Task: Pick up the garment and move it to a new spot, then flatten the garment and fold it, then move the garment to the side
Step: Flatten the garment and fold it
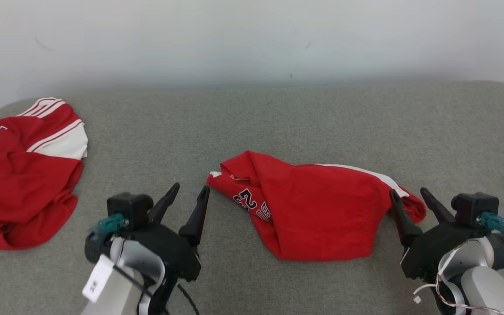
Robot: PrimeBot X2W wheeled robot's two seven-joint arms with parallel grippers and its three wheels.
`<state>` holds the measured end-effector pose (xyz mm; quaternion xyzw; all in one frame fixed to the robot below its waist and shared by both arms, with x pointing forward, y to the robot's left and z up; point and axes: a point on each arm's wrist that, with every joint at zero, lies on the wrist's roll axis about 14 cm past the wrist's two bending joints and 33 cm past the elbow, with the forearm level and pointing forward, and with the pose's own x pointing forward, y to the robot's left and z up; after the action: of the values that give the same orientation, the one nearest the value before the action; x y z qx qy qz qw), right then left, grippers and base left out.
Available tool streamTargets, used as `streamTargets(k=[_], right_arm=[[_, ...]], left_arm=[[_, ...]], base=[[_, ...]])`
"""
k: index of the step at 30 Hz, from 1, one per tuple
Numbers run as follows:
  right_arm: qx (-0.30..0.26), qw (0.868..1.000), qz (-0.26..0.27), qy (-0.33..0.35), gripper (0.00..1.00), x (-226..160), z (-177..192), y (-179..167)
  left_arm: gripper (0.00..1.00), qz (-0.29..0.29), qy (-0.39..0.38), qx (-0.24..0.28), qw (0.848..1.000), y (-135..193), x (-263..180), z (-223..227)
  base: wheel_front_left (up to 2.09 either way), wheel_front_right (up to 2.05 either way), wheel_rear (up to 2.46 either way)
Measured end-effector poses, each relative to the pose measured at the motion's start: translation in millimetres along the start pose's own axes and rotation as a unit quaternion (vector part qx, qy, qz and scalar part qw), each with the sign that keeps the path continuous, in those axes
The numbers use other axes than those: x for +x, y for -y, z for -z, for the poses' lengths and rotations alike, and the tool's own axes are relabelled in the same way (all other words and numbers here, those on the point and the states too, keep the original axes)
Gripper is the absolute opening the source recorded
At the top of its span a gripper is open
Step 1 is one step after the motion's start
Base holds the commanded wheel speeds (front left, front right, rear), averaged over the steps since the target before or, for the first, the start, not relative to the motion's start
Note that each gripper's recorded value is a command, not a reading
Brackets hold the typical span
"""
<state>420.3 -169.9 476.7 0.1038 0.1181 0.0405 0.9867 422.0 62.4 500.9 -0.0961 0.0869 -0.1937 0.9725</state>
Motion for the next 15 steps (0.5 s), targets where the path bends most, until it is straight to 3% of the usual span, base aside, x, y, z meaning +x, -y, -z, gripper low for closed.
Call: streamTargets(k=[15], right_arm=[[-0.002,0.998,0.014,-0.055,1.0,20.0,24.4,3.1]], left_arm=[[1.0,0.035,-0.113,-0.006,0.993,6.3,51.0,38.9]], base=[[0.0,0.0,0.0]])
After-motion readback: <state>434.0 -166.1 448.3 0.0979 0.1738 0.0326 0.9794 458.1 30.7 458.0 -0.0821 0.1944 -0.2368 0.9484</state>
